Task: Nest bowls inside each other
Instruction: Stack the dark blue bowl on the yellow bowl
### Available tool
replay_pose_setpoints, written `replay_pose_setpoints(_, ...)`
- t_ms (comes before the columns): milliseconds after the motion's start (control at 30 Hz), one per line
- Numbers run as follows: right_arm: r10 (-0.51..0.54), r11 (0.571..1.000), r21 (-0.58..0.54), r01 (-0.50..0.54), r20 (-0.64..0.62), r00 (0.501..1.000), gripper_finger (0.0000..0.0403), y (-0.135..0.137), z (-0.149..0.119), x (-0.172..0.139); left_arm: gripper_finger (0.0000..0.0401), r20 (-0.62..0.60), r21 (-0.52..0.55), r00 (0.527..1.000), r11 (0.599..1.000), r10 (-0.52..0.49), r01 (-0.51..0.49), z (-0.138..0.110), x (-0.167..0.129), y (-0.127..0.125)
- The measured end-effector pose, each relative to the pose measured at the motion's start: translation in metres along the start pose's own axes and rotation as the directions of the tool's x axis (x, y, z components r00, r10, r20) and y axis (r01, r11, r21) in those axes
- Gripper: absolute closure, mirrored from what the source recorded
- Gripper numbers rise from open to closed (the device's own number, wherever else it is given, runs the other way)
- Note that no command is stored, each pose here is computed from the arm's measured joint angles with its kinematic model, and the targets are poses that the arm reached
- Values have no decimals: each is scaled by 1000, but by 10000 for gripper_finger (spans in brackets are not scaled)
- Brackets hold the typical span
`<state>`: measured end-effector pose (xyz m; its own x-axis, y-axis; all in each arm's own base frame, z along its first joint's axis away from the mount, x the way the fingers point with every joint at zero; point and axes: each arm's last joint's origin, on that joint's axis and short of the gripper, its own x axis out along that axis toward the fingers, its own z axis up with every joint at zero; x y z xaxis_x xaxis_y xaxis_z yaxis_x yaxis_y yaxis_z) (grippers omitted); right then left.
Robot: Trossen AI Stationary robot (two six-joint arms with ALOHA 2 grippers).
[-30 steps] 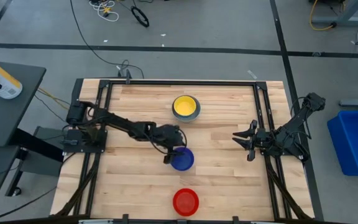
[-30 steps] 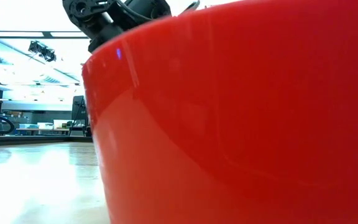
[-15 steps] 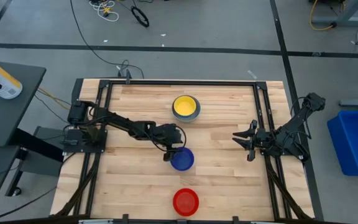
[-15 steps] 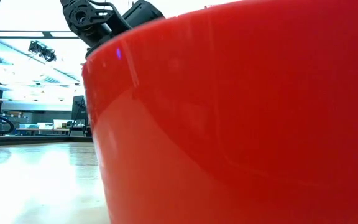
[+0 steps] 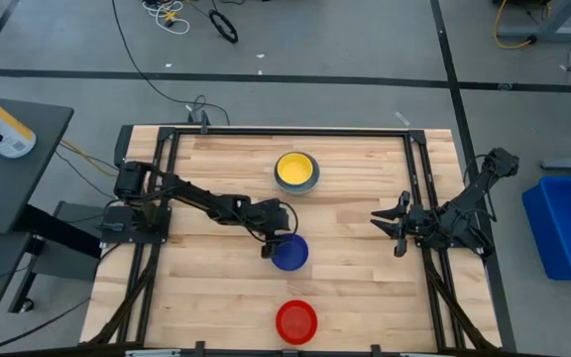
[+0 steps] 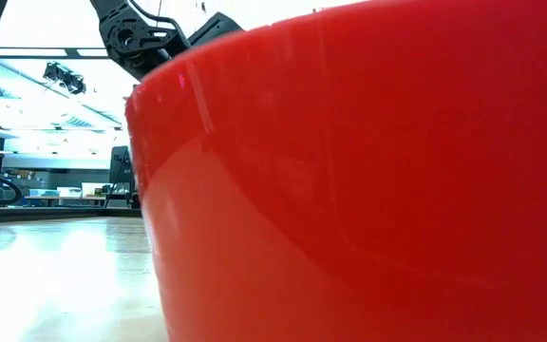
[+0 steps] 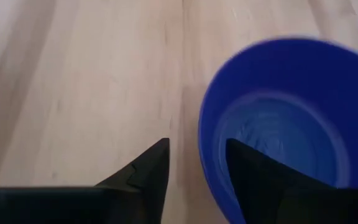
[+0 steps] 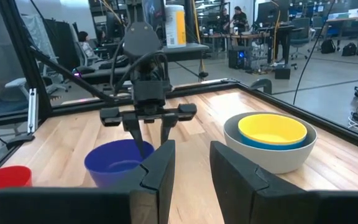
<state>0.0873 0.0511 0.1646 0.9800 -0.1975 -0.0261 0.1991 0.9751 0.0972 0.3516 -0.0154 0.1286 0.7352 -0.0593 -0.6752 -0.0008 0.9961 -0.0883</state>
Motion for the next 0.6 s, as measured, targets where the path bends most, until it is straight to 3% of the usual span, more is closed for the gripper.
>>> replay_pose_setpoints(133, -1, 1000, 0, 1, 0, 1000, 294, 0, 0, 0, 282, 13, 10, 1000, 1000, 13, -13, 1, 0, 0)
replay_pose_setpoints(300, 0, 1000, 0, 0, 0, 1000, 293, 0, 0, 0, 380, 37, 48, 999, 999, 13, -14, 4, -1, 0)
replay_pose_setpoints(600, 6, 1000, 3, -6, -1, 1000, 293, 0, 0, 0, 395, 236, 118, 968, 986, 87, -117, 23, -4, 5)
